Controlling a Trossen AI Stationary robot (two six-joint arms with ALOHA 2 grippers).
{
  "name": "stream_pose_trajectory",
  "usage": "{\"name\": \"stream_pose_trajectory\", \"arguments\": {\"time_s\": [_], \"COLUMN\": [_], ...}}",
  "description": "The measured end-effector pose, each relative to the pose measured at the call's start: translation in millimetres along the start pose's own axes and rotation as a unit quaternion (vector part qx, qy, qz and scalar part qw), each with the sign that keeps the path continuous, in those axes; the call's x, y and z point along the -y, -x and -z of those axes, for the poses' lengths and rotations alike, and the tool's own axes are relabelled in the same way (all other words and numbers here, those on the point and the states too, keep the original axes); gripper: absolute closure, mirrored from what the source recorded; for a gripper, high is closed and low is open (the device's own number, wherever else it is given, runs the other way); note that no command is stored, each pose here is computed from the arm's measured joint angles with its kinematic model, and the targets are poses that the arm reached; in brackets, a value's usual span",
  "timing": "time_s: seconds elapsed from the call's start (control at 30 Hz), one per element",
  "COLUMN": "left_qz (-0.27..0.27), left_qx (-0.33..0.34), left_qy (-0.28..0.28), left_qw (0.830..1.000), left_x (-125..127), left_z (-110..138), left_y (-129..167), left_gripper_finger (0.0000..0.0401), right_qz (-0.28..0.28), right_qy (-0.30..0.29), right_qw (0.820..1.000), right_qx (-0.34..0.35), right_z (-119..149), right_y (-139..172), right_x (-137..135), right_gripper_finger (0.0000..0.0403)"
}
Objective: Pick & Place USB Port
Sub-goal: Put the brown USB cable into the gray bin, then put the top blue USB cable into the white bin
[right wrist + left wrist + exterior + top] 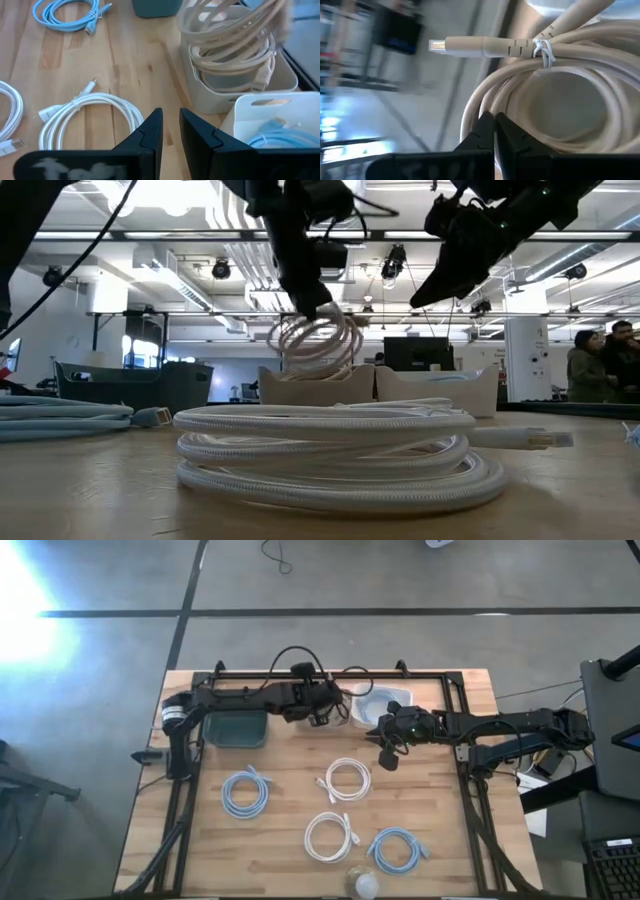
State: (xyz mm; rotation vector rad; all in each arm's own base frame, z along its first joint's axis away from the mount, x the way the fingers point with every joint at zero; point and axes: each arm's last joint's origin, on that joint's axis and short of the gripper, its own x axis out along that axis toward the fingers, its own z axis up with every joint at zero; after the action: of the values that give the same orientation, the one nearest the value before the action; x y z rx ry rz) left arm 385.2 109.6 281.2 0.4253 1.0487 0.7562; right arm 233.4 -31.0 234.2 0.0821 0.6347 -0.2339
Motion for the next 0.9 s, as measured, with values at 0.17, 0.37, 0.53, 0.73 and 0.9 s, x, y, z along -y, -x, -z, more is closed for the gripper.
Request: {"name": "stream_pose_trajectory", "arguments": {"time_s": [0.17,0.37,0.53,0.73,0.9], "left_qz": [-0.033,-0.029,0.004,0.004,0.006], "left_qx": [-0.011,0.019,0.021,0.013,0.017], "left_qy": [0.019,0.053,0.048,0.043,0.07], "left_qw": [0.999,0.998,0.999,0.999,0.997], "left_x": [-2,-2,5,8,7], "left_z": [12,16,21,26,21], "left_y": [-21,-39,-42,-46,-41], "left_gripper_finger": [0.0401,0.0387,0.0374,0.0338,0.0291], "right_qz": [0.001,0.001,0.001,0.001,0.001], "right_qy": [-0.003,0.002,0.004,0.006,0.006], "right_qw": [1.0,1.0,1.0,1.0,1.0], "right_qx": [-0.01,-0.01,-0.01,-0.01,-0.01], "right_z": [2,2,2,2,2], "right_y": [0,0,0,0,0], "right_x": [0,0,0,0,0], "right_gripper_finger": [0.034,0.0346,0.0344,0.0339,0.0344]}}
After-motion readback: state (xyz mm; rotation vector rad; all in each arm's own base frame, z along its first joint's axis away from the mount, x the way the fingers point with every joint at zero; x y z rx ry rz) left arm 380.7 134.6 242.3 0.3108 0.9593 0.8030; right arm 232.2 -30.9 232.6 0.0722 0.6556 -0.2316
